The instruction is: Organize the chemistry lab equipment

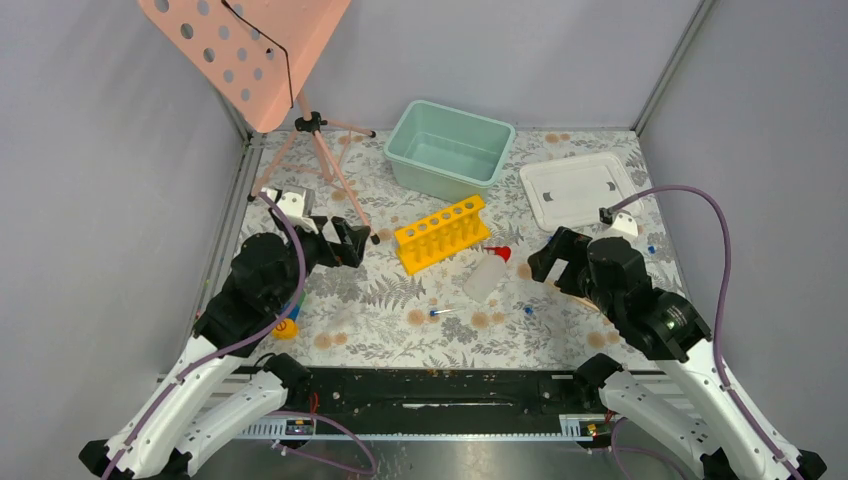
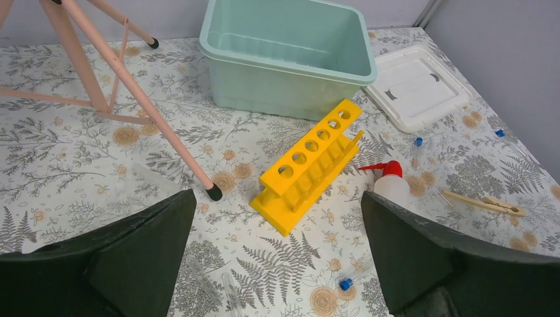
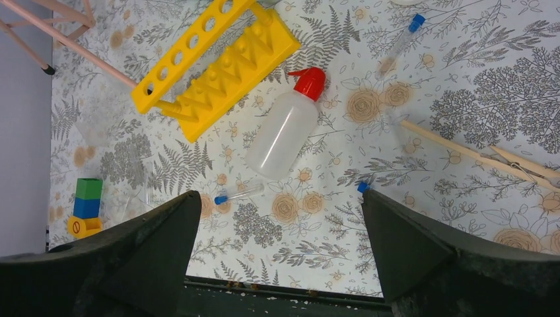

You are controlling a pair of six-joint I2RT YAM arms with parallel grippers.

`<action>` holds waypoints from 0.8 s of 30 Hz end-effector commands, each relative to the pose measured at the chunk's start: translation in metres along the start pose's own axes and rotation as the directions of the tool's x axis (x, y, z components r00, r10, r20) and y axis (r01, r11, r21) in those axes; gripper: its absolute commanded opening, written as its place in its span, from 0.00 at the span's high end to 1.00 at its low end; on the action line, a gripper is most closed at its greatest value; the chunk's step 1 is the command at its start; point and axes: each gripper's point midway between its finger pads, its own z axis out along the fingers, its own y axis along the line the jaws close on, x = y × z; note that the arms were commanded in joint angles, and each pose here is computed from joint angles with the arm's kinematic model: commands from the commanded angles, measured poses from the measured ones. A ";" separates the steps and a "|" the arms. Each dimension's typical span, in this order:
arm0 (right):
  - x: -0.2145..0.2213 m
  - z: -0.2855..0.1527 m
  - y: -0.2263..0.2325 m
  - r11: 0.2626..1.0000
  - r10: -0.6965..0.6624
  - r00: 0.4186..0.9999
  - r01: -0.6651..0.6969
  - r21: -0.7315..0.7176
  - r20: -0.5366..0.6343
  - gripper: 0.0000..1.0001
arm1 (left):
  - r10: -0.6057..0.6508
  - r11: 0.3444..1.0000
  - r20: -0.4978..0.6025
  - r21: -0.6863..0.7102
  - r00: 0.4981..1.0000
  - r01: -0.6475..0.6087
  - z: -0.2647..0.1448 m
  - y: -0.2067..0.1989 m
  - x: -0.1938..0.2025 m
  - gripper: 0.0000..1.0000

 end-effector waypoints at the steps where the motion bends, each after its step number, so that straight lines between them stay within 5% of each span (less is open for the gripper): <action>1: -0.006 0.001 -0.004 0.999 0.021 0.999 -0.021 0.028 0.027 0.01 | -0.008 1.000 0.064 -0.017 0.998 0.009 -0.003 0.002 -0.017 0.01; 17: 0.008 0.034 0.006 0.991 0.133 0.991 -0.133 0.014 0.015 0.02 | -0.011 1.000 0.055 -0.026 0.998 0.013 -0.003 0.002 -0.017 0.01; 24: 0.036 0.090 0.002 0.964 0.219 0.974 -0.207 0.166 -0.058 0.10 | -0.010 0.999 0.056 -0.032 0.998 0.012 -0.004 0.004 -0.018 0.01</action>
